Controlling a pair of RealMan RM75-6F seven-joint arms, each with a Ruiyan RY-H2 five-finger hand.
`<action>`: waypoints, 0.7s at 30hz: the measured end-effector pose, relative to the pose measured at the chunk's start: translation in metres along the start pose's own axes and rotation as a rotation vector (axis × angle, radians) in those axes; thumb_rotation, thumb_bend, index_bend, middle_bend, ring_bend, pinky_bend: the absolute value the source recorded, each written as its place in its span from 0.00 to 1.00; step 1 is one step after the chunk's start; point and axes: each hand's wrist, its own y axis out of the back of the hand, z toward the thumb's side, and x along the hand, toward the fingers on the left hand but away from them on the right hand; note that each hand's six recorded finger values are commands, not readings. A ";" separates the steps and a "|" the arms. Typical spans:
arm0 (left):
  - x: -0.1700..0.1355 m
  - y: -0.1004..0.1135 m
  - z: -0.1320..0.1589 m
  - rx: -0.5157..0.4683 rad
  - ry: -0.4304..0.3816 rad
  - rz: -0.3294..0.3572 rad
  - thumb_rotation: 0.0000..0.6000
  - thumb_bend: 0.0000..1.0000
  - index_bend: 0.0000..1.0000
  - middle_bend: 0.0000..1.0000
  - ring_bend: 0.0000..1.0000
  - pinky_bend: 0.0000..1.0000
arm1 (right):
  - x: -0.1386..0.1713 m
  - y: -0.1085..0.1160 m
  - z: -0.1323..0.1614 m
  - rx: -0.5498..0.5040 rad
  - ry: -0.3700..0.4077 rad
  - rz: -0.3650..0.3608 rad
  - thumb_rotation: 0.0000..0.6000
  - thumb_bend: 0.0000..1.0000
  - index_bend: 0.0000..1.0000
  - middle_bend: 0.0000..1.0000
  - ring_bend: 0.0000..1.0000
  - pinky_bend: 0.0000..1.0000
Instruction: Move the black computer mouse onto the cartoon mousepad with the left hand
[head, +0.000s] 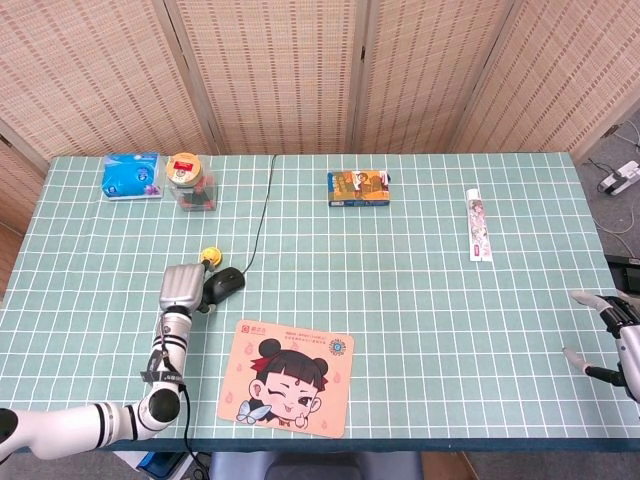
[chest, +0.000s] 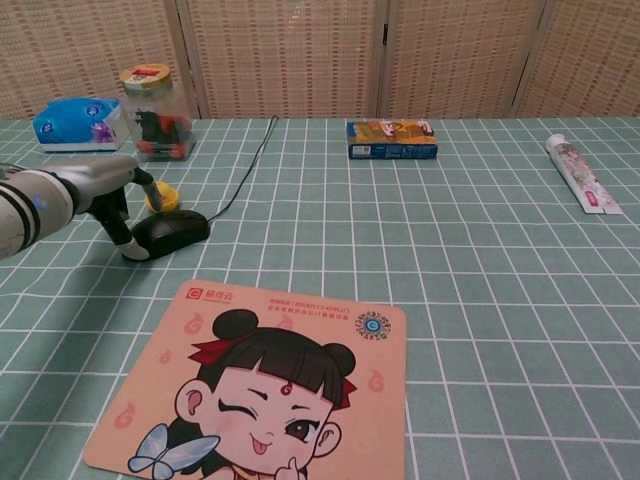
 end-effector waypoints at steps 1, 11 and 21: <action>0.000 0.000 0.000 -0.003 0.003 0.003 1.00 0.00 0.41 1.00 1.00 1.00 | 0.000 0.000 0.000 0.000 0.000 0.000 1.00 0.14 0.24 0.30 0.23 0.44; 0.002 -0.001 0.000 0.008 0.025 0.005 1.00 0.00 0.49 1.00 1.00 1.00 | 0.000 0.000 0.000 -0.001 0.000 0.000 1.00 0.14 0.24 0.30 0.23 0.44; -0.001 0.001 0.004 -0.008 0.018 0.006 1.00 0.00 0.58 1.00 1.00 1.00 | -0.001 0.001 -0.002 -0.005 -0.005 0.000 1.00 0.14 0.23 0.30 0.23 0.44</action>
